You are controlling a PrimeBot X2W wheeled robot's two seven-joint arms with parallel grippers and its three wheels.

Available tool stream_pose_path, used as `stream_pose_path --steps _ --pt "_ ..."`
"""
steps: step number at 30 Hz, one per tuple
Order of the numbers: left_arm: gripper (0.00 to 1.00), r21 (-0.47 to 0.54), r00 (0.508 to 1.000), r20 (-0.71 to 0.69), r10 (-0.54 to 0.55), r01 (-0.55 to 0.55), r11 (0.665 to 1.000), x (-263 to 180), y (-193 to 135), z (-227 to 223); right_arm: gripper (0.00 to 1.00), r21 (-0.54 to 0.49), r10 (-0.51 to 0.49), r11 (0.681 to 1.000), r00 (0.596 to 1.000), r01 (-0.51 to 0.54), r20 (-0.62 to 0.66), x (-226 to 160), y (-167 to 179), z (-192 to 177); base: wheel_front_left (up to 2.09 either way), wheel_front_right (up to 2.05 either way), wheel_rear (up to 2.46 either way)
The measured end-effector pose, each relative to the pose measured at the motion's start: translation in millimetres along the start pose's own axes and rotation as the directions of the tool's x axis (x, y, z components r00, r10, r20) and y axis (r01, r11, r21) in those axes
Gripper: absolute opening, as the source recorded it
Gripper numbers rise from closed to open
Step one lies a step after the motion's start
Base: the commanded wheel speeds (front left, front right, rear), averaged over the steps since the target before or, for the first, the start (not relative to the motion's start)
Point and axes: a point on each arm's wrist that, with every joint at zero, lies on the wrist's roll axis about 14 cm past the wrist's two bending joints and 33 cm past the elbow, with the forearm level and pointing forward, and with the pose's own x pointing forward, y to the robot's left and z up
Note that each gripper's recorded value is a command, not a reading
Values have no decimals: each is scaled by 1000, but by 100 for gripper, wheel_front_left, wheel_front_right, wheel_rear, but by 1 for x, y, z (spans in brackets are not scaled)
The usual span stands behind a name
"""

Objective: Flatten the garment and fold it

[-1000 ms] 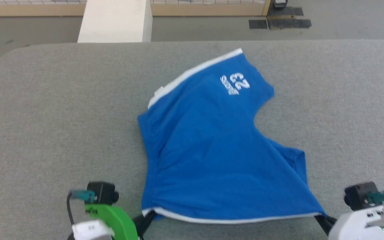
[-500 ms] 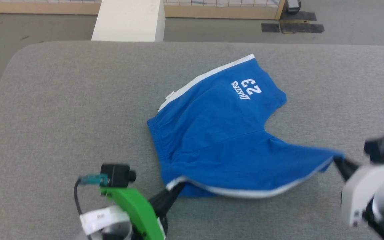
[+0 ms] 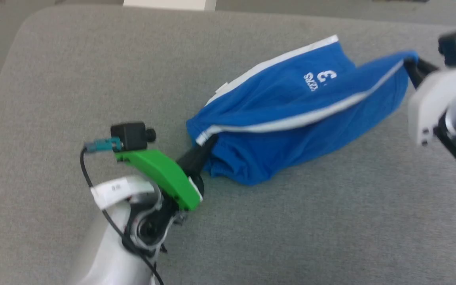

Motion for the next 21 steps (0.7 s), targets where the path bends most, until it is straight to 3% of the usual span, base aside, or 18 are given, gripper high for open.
stream_pose_path --steps 6,11,21 --pt "0 -27 994 34 107 -106 994 24 44 15 0 -25 53 998 998 -53 -23 57 13 3 0 0 0" --pt "0 -34 987 -7 162 -162 986 40 71 9 0 -21 92 995 991 -95 -102 98 26 -19 0 0 0" --pt "0 -17 981 -66 184 -185 983 54 92 -5 0 12 135 991 961 -136 -240 147 43 -62 0 0 0"
